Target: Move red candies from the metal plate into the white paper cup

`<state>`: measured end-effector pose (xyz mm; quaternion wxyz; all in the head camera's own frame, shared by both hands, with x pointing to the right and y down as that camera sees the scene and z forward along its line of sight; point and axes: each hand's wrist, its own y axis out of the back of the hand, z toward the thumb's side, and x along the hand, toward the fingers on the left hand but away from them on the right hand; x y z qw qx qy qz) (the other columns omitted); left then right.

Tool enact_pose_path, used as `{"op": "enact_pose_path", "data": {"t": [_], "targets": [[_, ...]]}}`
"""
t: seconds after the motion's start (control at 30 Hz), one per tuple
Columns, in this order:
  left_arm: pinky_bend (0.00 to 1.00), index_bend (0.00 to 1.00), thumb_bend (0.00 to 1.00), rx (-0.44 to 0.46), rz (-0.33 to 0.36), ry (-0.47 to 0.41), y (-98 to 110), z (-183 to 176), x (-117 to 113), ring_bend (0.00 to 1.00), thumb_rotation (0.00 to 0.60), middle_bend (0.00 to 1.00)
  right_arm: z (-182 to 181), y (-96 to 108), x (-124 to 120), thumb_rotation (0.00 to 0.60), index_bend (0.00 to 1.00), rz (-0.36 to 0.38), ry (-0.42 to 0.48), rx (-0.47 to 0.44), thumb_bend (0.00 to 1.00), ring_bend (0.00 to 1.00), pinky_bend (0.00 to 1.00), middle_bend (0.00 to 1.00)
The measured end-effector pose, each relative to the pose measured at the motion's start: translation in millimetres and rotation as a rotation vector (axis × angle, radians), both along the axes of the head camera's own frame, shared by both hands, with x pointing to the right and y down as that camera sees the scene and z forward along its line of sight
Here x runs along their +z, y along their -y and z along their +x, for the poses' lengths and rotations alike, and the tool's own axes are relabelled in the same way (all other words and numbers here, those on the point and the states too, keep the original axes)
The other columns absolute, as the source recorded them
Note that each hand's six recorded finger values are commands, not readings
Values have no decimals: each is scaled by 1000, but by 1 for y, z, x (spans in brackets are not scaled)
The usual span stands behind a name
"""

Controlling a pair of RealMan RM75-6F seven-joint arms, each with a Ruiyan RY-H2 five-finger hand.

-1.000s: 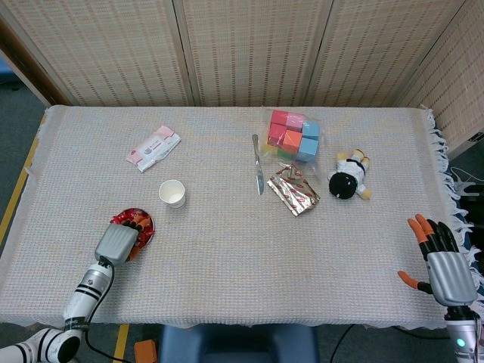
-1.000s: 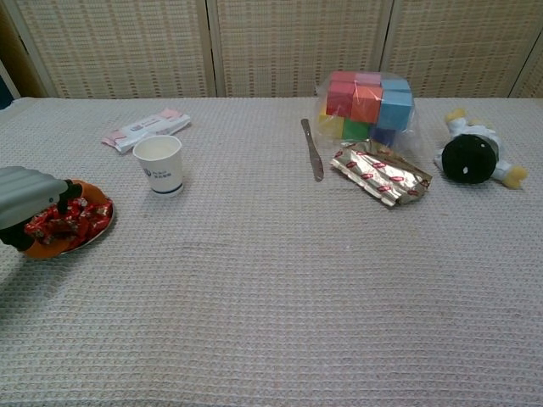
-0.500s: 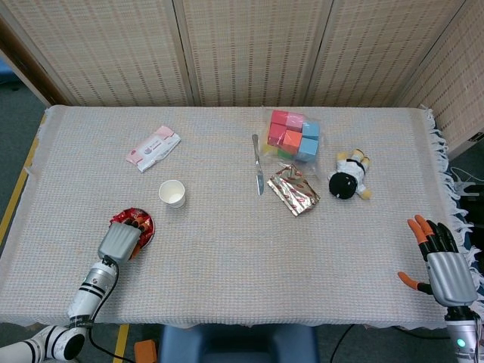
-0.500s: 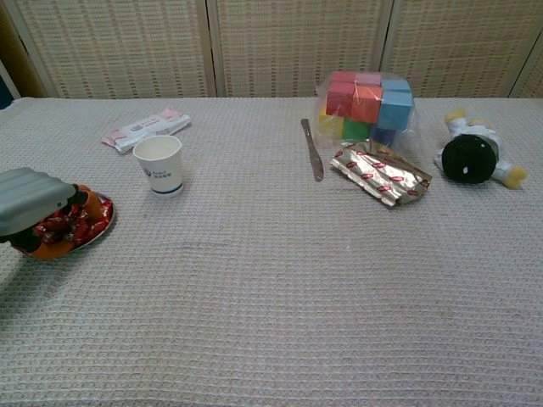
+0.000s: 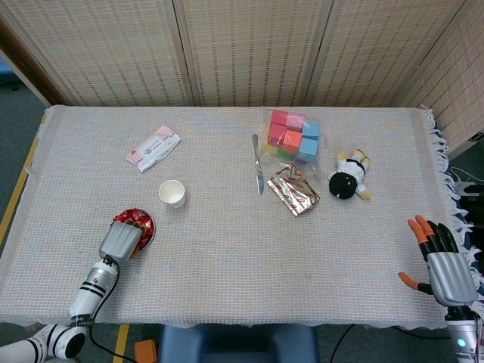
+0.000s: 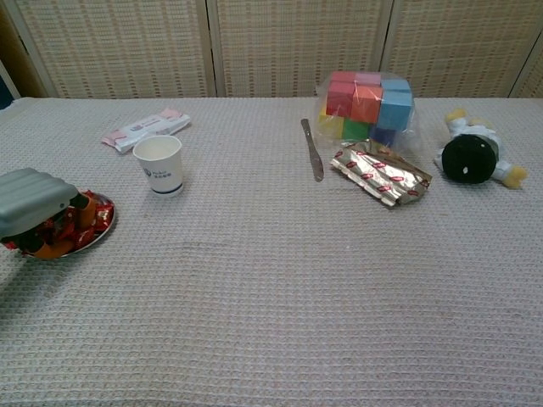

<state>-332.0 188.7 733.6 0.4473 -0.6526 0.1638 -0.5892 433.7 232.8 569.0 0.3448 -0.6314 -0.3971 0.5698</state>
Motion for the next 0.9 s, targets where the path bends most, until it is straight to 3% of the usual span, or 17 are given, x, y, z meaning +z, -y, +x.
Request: {"op": "enact_pose_path", "data": {"t": [0.23, 0.57, 0.9], "targets": [[991, 622, 429, 1, 15, -2, 2, 1, -2, 526, 600, 525, 1, 0, -1, 600, 0, -3, 0, 3, 45, 0, 0, 0], [1000, 717, 618, -5, 45, 5, 4, -2, -5, 600, 600, 666, 0, -2, -4, 600, 0, 2, 5, -1, 46, 0, 0, 0], [1000, 728, 660, -9, 72, -10, 8, -2, -7, 625, 600, 696, 0, -2, -3, 600, 0, 0, 5, -1, 45, 0, 0, 0]]}}
